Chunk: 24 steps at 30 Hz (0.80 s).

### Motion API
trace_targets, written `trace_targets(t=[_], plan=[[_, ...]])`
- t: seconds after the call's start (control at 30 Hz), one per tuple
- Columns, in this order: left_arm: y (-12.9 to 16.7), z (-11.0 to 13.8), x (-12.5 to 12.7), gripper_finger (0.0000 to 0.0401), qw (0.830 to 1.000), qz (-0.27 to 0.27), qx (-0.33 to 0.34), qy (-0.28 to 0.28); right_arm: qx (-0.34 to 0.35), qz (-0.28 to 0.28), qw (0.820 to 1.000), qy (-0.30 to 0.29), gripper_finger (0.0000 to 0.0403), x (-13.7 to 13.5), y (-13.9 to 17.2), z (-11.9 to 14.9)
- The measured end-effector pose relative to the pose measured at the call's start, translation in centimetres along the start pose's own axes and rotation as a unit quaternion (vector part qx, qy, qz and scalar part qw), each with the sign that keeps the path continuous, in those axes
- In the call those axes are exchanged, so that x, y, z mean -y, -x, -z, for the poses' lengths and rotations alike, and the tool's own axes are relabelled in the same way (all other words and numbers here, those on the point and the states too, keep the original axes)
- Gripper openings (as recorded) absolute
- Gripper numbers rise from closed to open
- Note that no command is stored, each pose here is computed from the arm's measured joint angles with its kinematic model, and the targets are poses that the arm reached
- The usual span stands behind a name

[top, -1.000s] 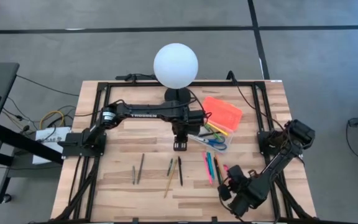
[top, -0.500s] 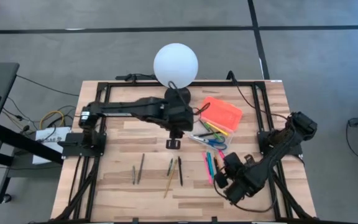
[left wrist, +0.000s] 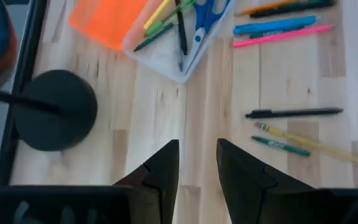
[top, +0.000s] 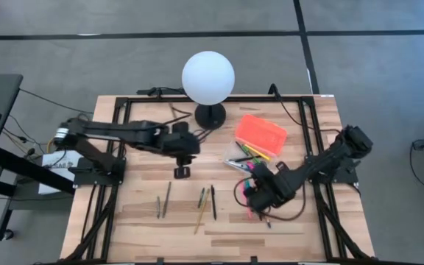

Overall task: Pick & place school supplies into a supply box
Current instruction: Put the pink pen into the orange supply box

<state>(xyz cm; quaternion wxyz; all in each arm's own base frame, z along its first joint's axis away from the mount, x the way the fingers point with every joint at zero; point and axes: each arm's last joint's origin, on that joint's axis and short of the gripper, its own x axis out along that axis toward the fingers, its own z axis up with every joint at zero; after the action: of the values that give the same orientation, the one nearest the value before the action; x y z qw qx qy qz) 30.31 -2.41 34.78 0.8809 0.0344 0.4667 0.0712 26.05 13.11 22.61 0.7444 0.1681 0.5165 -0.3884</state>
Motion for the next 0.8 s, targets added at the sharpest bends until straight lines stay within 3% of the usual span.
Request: trace_targets(t=[0.43, 0.8], plan=[[0.1, 10.5, 0.3, 0.0102, 0.987, -0.029, 0.015, 0.157, -0.041, -0.012, 0.997, 0.065, 0.0006, 2.0, -4.7, -6.3], [-0.3, 13.8, 0.8, 0.0103, 0.974, -0.056, 0.016, 0.217, -0.088, -0.048, 0.993, 0.067, 0.0006, 4.7, -7.6, -10.8]])
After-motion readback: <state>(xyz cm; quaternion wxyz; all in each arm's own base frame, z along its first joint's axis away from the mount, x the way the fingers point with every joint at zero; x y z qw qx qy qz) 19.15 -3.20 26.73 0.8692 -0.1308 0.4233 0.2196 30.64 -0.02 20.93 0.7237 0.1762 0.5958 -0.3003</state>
